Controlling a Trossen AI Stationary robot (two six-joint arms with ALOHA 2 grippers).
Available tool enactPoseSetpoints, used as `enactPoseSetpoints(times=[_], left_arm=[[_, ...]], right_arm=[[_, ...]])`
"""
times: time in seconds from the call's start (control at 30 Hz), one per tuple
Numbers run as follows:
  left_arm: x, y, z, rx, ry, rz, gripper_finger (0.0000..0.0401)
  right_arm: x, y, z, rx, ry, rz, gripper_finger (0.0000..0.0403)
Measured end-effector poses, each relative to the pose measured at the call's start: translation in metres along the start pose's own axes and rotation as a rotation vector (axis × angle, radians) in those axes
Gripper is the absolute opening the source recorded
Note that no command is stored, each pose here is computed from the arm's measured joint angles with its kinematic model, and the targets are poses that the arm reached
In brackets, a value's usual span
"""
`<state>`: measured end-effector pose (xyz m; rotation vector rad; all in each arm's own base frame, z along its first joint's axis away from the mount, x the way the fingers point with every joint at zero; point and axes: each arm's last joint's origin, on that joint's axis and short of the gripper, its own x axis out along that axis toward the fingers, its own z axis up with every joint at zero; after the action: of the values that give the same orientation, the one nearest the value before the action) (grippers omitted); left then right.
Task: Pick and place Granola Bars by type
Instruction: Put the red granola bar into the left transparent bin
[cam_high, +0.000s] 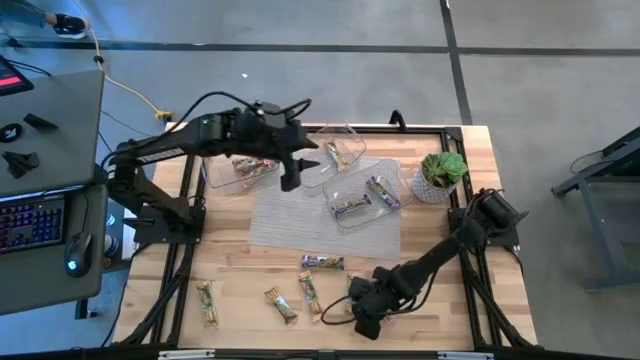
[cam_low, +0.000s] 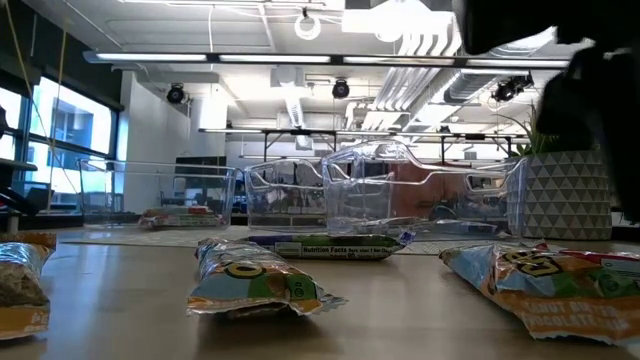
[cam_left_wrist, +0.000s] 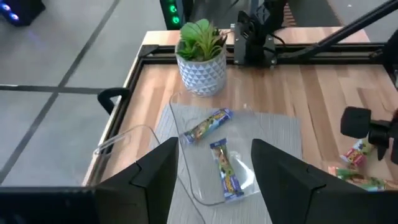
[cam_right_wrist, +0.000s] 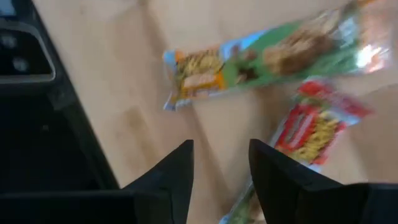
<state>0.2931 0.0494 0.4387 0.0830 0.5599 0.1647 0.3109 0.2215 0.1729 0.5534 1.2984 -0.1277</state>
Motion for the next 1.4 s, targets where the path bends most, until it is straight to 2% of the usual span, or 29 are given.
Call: enactPoseSetpoints(times=[0.23, 0.4, 0.5, 0.67, 0.93, 1.4], left_arm=[[-0.014, -0.001, -0.012, -0.044, 0.112, -0.018, 0.0197], [-0.015, -0.002, -0.019, -0.058, 0.185, -0.023, 0.0197], [-0.015, -0.002, -0.021, -0.073, 0.208, -0.024, 0.0197], [-0.016, -0.002, -0.021, -0.094, 0.208, -0.033, 0.0197], [-0.015, -0.003, -0.021, -0.095, 0.207, -0.037, 0.0197], [-0.015, -0.003, -0.021, -0.125, 0.208, -0.034, 0.0197]], right_arm=[[0.001, -0.002, 0.0, -0.002, 0.011, -0.02, 0.0138], [0.001, -0.004, 0.0, -0.128, 0.002, -0.045, 0.0138], [0.001, -0.006, -0.001, -0.152, 0.009, -0.068, 0.0138], [0.001, -0.009, -0.001, -0.149, -0.006, -0.114, 0.0138], [0.001, -0.01, -0.001, -0.158, -0.005, -0.113, 0.0138], [-0.001, -0.019, -0.003, -0.134, 0.115, -0.147, 0.0138]])
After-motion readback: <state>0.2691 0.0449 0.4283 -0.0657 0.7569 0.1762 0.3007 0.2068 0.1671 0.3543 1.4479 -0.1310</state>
